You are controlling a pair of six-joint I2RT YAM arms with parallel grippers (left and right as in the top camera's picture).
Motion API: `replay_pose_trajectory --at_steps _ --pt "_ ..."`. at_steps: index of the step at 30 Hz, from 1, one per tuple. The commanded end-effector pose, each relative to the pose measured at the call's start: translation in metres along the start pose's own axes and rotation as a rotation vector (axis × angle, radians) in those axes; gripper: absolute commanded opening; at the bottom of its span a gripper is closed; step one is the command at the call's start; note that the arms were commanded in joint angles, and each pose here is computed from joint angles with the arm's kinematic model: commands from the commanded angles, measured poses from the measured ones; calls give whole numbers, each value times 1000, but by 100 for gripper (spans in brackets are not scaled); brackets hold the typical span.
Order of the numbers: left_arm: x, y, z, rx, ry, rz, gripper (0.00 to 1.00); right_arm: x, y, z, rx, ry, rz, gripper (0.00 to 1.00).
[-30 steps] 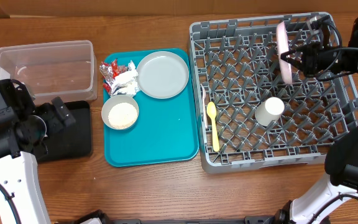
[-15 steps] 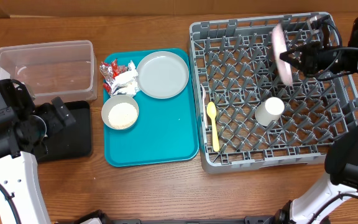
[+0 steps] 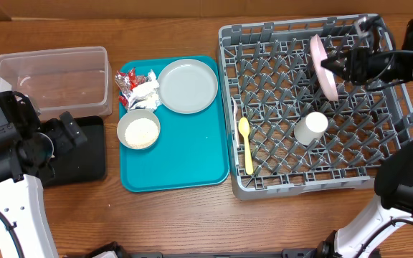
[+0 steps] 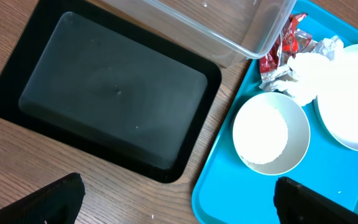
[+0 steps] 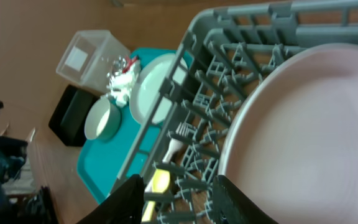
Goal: Sort waste into correct bins and load items into the dishwasher rack
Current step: 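Move the right gripper to the grey plate and grip its rim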
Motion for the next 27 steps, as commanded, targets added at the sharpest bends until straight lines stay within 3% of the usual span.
replay_pose_trajectory --at_steps 1,2,3,4,8,12,17,27 --pt "-3 -4 0 18 6 -13 100 -25 -27 56 -29 55 -70 30" --pt "-3 -4 0 18 6 -13 100 -21 -29 64 19 98 -54 14" --pt "-3 -4 0 18 6 -13 100 -16 -28 65 56 129 -40 6" --pt "-3 -4 0 18 6 -13 100 -8 -27 66 108 172 -16 4" --pt "-3 -4 0 18 6 -13 100 38 -12 67 264 450 91 4" --pt "-3 -4 0 18 6 -13 100 59 3 59 301 807 114 4" --pt "-3 -4 0 18 6 -13 100 63 12 49 338 874 121 4" --pt "-3 -4 0 18 6 -13 100 42 8 7 428 1062 -20 4"
Point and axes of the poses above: each gripper's point midway between its finger pads, its own x axis out along the fingers, its own z axis along the line the jaws close on, y = z × x, the point moved 6 cm from there along -x, back along the fingers, and after that the axes turned 7 degrees about x, right-handed, at the moved point
